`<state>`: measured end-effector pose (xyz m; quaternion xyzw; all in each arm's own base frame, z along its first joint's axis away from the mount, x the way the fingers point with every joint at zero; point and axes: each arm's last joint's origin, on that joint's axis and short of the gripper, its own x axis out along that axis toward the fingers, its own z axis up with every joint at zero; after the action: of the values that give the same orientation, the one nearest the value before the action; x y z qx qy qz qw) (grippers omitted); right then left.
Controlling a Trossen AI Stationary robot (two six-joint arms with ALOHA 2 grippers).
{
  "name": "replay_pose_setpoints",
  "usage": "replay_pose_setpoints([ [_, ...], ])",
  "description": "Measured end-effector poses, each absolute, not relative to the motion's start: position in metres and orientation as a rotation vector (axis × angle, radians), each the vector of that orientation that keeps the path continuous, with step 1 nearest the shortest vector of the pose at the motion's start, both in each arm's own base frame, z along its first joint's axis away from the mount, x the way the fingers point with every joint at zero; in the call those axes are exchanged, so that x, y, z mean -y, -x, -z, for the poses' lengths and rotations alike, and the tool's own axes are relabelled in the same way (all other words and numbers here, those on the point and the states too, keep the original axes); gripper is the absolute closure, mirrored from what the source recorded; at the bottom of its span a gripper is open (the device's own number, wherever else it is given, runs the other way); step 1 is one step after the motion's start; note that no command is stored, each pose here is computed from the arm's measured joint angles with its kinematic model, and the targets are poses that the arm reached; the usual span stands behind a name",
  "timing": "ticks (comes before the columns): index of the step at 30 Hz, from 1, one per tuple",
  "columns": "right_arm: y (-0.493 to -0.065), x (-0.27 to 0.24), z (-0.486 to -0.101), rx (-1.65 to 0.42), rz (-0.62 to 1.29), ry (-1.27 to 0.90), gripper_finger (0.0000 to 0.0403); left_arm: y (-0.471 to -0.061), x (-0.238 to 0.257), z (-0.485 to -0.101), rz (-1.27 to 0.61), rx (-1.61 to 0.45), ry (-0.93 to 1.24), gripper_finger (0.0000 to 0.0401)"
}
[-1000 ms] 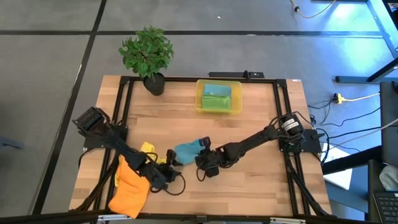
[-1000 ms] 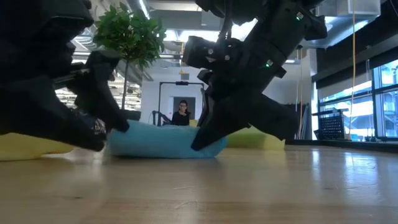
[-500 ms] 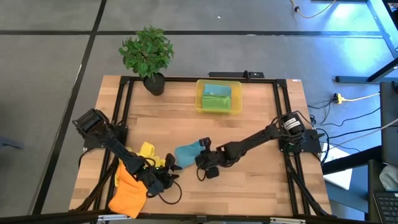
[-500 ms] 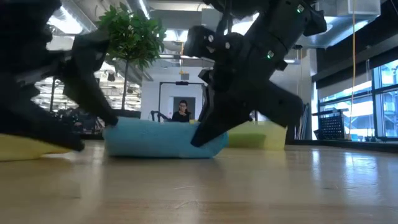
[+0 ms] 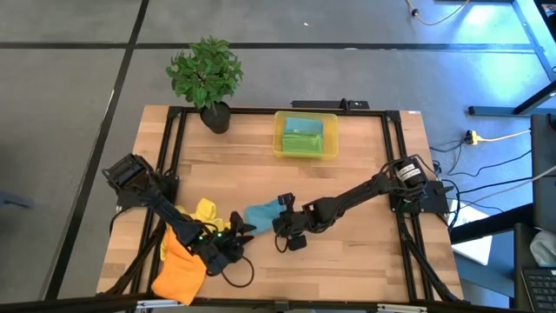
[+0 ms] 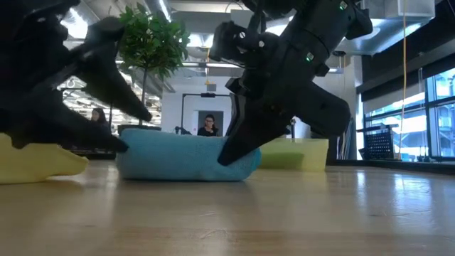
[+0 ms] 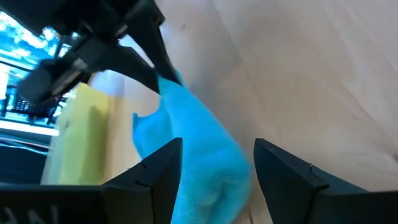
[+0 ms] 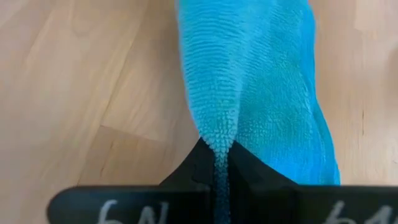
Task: Fold microfiber towels
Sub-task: Put the folded blue microfiber towel into the yellow bin
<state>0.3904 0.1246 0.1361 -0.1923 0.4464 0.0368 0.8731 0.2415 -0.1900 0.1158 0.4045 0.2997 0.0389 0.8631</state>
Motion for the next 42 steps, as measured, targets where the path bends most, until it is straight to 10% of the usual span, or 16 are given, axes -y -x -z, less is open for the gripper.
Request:
replay_pose_setpoints([
  [33,-0.389,-0.125,-0.134,-0.953,-0.100,0.373,0.0390,-0.255,0.173,-0.111,-0.027,-0.784,-0.825,0.0213],
  [42,-0.385,-0.123,-0.135,-0.993,-0.053,0.368,0.0390,-0.256,0.172,-0.112,-0.070,-0.763,-0.836,0.0358],
])
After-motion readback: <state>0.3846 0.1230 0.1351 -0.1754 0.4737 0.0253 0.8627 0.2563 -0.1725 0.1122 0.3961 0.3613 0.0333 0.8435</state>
